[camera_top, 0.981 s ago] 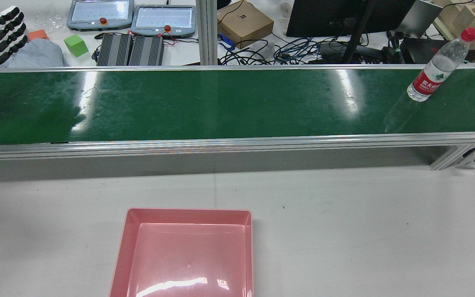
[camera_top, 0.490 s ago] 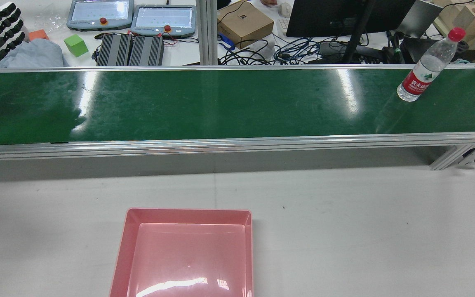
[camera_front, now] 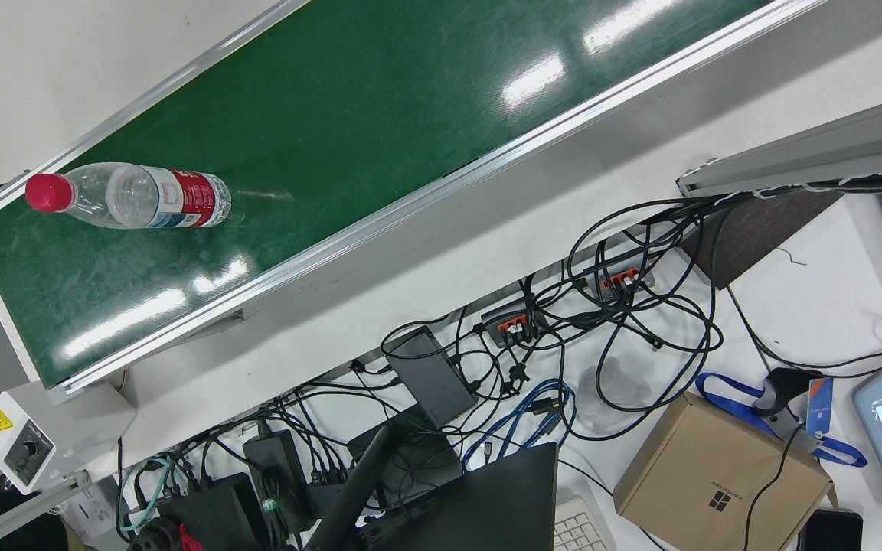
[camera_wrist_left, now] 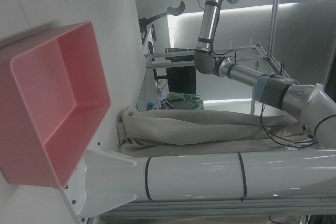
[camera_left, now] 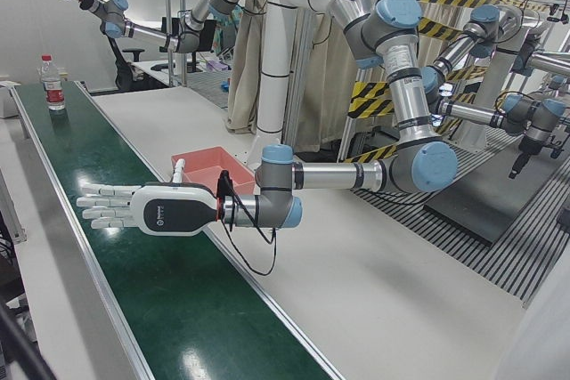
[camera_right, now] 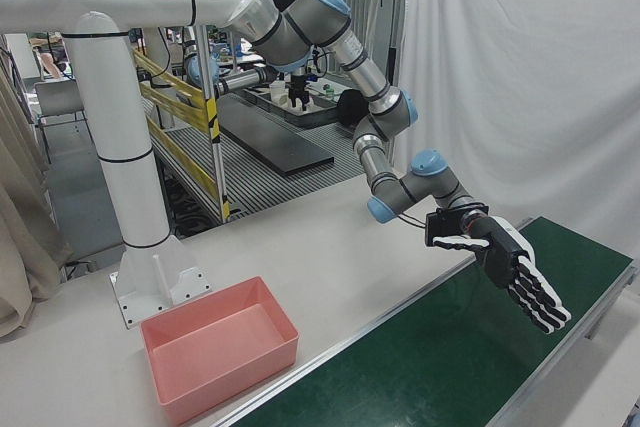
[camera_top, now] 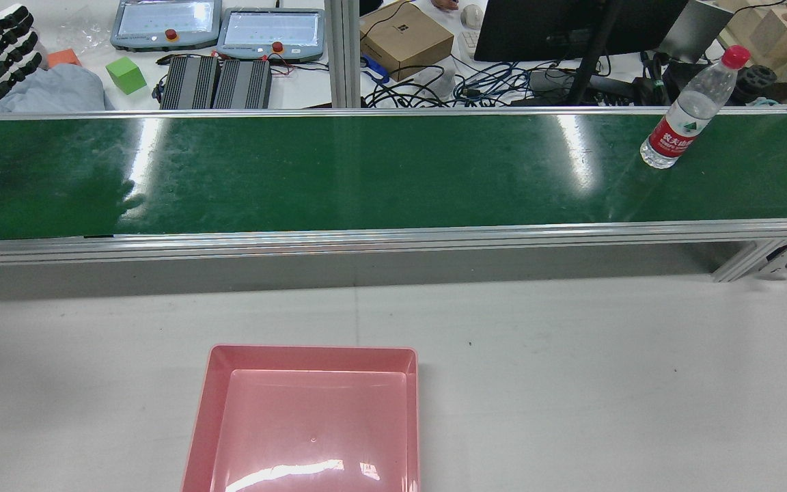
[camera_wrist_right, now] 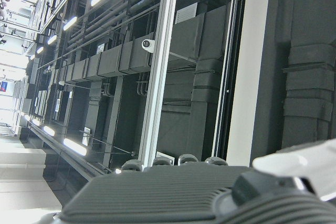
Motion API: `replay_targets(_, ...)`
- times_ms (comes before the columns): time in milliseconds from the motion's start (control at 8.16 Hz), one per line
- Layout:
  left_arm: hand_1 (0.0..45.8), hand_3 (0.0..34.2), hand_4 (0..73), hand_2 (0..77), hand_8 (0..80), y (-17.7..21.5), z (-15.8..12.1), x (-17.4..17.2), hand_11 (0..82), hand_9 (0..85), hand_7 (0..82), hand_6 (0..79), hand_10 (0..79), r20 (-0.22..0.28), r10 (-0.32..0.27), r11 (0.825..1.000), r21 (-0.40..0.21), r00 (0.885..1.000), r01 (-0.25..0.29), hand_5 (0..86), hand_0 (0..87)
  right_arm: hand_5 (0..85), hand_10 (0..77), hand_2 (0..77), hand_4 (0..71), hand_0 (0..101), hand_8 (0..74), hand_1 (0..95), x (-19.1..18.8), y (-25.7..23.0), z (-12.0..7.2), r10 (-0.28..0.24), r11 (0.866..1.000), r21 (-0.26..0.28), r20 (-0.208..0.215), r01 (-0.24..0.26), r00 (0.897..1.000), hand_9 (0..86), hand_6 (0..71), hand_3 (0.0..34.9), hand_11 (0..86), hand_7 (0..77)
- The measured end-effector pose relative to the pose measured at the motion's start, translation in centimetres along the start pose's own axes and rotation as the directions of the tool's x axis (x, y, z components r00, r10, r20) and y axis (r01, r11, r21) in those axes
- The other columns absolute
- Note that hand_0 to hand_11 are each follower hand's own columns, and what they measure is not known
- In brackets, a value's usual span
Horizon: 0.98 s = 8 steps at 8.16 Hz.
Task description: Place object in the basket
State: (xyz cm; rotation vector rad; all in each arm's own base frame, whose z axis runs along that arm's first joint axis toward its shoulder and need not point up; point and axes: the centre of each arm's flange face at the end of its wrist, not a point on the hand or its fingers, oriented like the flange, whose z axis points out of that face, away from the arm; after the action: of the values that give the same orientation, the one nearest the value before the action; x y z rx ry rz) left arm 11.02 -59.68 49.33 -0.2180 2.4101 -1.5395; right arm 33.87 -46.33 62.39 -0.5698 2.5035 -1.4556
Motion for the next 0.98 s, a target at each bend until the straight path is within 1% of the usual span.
replay_targets(613, 6.5, 0.2, 4.4, 0.5, 0.5, -0.04, -0.02, -0.03, 3.8, 0.5, 0.5, 1.1, 1.1, 0.001, 0.001, 1.0, 0.002, 1.0, -0.001, 7.1, 61.2, 0.0, 0.0, 1.1, 0.5, 0, 0.0, 0.0, 0.06, -0.22, -0.14, 0.0, 1.0, 0.005, -0.001, 0.0, 1.0, 0.0, 0.0, 0.1, 0.0, 0.5)
replay_targets(858, 6.5, 0.1, 3.8, 0.5, 0.5, -0.03, -0.03, -0.15, 3.8, 0.5, 0.5, 1.1, 1.1, 0.003, 0.0, 1.0, 0.002, 1.0, 0.0, 7.1, 61.2, 0.0, 0.5, 1.1, 0.5, 0, 0.0, 0.0, 0.04, -0.24, -0.16, 0.0, 1.0, 0.005, -0.001, 0.0, 1.0, 0.0, 0.0, 0.1, 0.0, 0.5)
replay_targets(981, 6.5, 0.1, 2.2, 0.5, 0.5, -0.02, -0.02, -0.13, 3.8, 0.5, 0.5, 1.1, 1.1, 0.003, 0.0, 1.0, 0.001, 1.0, 0.0, 7.1, 61.2, 0.0, 0.5, 1.1, 0.5, 0, 0.0, 0.0, 0.04, -0.2, -0.12, 0.0, 1.0, 0.004, -0.001, 0.0, 1.0, 0.0, 0.0, 0.1, 0.0, 0.5)
